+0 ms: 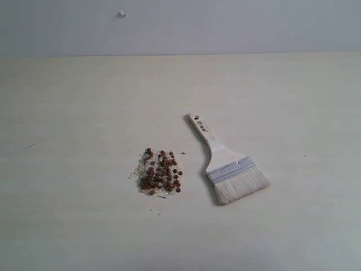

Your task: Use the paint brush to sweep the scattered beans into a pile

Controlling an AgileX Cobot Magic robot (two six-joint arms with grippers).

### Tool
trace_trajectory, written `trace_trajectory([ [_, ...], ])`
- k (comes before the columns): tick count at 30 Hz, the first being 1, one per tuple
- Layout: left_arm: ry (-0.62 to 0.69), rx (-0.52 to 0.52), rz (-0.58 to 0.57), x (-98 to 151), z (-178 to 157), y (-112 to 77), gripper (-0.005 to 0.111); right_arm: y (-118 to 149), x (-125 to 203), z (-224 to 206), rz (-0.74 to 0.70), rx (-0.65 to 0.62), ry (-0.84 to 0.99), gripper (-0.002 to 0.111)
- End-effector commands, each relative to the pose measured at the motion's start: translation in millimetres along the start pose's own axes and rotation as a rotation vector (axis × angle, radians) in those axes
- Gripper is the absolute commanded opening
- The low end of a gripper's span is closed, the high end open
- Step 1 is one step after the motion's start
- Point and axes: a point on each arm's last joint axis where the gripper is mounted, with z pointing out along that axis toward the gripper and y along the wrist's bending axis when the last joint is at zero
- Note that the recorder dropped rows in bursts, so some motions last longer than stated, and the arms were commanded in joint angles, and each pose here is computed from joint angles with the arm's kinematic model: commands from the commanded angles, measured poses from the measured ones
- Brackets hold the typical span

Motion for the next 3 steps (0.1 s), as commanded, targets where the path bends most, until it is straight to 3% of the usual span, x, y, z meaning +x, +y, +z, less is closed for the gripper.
trace_trajectory([
  [1, -0.007, 0.008, -0.003, 0.4, -0.3, -0.2, 0.0, -0.4, 1.3, 0.0, -0.001, 0.005, -0.002, 0.0],
  [3, -0.007, 0.008, -0.003, 0.4, -0.3, -0.2, 0.0, -0.4, 1.3, 0.0, -0.001, 0.005, -0.002, 0.0],
])
